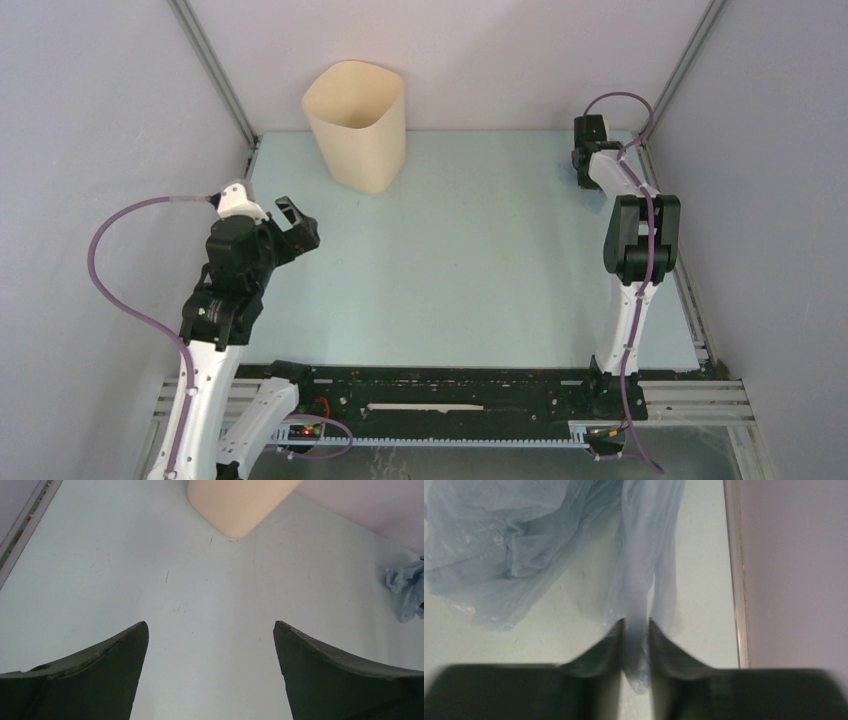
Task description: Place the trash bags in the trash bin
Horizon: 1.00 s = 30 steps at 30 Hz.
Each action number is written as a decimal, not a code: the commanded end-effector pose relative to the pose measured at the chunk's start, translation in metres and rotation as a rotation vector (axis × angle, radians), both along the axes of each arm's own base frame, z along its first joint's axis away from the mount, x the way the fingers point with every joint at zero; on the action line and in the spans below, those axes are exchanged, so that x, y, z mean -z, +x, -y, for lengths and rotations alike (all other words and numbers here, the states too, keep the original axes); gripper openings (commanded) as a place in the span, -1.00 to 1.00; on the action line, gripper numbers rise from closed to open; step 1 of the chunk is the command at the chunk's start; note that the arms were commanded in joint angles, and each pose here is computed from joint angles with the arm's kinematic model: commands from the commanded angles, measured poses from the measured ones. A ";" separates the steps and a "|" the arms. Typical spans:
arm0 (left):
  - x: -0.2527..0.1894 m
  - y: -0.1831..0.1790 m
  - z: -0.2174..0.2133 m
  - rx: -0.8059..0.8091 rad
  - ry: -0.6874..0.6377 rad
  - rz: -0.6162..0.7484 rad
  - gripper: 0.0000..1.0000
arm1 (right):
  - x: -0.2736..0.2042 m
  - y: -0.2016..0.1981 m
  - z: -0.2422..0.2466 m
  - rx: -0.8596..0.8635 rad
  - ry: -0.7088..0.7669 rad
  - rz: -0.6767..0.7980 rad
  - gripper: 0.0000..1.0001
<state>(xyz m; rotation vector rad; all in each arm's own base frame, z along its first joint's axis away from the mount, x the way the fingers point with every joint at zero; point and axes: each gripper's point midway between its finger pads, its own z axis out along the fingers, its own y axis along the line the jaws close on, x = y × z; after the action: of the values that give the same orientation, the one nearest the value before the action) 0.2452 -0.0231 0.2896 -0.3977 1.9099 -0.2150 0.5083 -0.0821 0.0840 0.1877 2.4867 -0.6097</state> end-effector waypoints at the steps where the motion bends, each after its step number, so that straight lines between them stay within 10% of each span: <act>1: -0.027 -0.011 0.015 0.121 0.001 0.070 1.00 | -0.039 -0.013 -0.047 0.027 0.156 0.050 -1.00; 16: -0.011 -0.030 0.091 0.437 -0.329 0.036 1.00 | -0.115 -0.173 -0.215 -0.206 0.866 0.036 -1.00; 30: 0.011 -0.057 0.209 0.888 -0.322 -0.097 1.00 | -0.138 -0.309 -0.319 -0.662 1.100 -0.265 -1.00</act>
<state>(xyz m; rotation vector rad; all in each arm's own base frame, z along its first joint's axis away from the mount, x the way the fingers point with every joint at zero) 0.1885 -0.2002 0.2746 0.1351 2.0410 -1.0550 0.2351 0.2200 0.2108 -0.2171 2.6273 0.8815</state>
